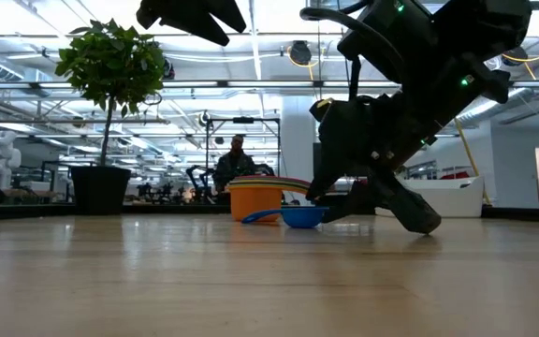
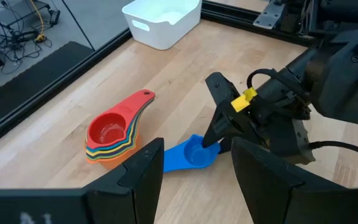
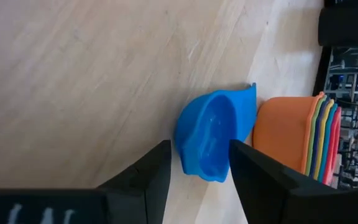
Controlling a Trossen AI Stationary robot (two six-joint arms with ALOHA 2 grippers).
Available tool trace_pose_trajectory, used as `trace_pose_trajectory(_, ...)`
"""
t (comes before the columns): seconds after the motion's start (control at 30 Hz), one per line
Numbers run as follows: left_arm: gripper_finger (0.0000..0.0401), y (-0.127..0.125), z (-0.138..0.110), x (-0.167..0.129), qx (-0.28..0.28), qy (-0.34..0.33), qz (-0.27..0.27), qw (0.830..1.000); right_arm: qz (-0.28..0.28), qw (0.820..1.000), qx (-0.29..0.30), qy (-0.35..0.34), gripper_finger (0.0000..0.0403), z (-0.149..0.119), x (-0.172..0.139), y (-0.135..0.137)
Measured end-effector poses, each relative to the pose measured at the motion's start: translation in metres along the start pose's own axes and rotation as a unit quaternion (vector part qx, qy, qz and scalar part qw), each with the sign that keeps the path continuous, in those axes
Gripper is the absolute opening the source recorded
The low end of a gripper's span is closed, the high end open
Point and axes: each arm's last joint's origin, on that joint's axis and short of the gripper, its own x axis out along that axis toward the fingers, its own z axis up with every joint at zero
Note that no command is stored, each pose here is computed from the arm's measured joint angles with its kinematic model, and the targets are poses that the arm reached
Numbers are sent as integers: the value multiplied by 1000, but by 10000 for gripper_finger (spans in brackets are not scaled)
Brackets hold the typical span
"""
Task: Nest measuring cups in basket
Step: Stack the blue measuring cup into the red measuring cup
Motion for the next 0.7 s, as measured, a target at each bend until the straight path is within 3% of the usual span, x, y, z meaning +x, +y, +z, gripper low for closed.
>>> trace_pose_trajectory(0.2,191,0,0,0,0,0,0,1000,17,1000,23,-7,118,-3,4,-3)
trace_pose_trajectory(0.5,191,0,0,0,0,0,0,1000,16,1000,25,-7,18,-3,4,-3)
trace_pose_trajectory(0.7,191,0,0,0,1,1,1,1000,15,1000,14,-15,18,0,1,-1)
